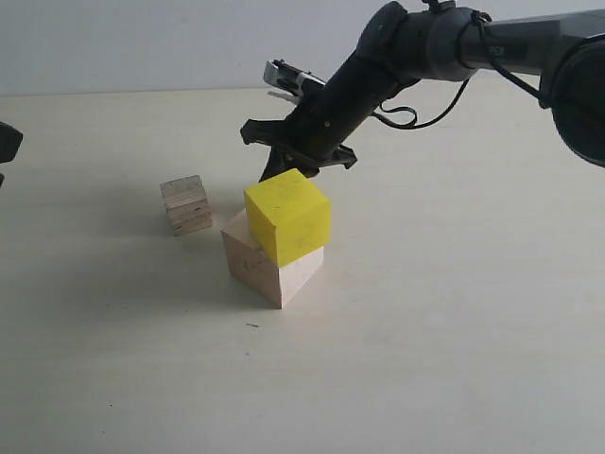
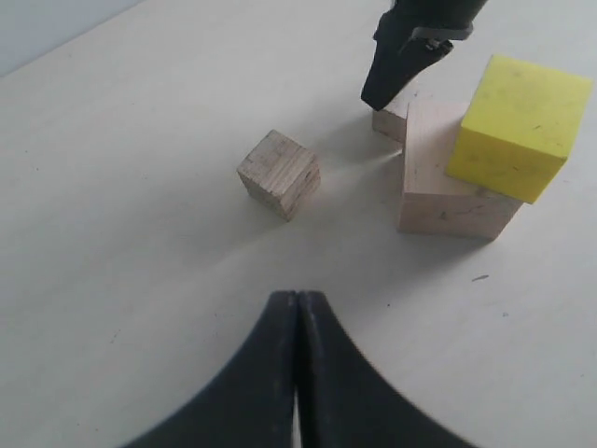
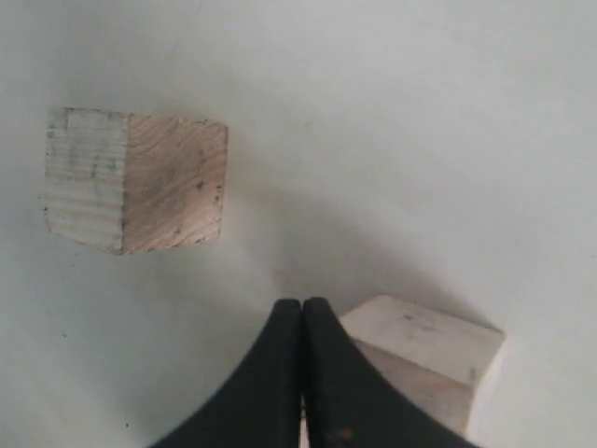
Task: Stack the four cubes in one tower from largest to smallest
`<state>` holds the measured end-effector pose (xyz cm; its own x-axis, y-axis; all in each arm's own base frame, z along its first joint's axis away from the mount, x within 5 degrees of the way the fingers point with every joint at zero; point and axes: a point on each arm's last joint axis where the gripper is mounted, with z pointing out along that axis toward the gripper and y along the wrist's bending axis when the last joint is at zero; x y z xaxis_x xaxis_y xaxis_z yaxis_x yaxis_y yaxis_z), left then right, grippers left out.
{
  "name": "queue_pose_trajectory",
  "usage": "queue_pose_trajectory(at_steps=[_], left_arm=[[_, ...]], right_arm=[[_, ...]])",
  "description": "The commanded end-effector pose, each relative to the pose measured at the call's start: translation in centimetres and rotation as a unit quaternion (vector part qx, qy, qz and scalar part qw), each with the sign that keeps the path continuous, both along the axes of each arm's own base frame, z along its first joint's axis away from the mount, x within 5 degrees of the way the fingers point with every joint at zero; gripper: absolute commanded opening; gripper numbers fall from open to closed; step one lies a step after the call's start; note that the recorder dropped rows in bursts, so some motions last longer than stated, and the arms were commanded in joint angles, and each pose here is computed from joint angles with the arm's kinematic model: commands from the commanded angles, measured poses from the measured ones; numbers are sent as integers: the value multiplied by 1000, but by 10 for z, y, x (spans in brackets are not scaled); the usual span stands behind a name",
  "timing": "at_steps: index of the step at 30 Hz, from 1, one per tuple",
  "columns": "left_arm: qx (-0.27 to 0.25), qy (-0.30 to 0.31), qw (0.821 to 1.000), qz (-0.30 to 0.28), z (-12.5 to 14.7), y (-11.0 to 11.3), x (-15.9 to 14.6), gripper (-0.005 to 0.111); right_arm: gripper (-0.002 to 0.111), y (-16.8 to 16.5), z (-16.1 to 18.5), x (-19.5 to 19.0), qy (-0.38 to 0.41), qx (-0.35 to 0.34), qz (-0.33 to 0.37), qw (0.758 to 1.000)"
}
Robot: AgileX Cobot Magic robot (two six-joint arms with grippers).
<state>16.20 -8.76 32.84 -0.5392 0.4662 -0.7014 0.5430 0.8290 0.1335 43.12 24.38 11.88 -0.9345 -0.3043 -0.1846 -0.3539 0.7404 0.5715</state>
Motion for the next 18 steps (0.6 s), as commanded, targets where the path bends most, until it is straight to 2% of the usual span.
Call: queue_pose_trajectory(at_steps=[1, 8, 18], left_arm=[[7, -2, 1000, -8, -1, -1, 0, 0], [9, -3, 1000, -10, -1, -1, 0, 0], [11, -3, 1000, -12, -2, -1, 0, 0]], right_arm=[[0, -12, -10, -1, 10, -66, 4, 998], [0, -25, -15, -7, 51, -144, 2, 988], [0, -43, -19, -8, 57, -244, -7, 968]])
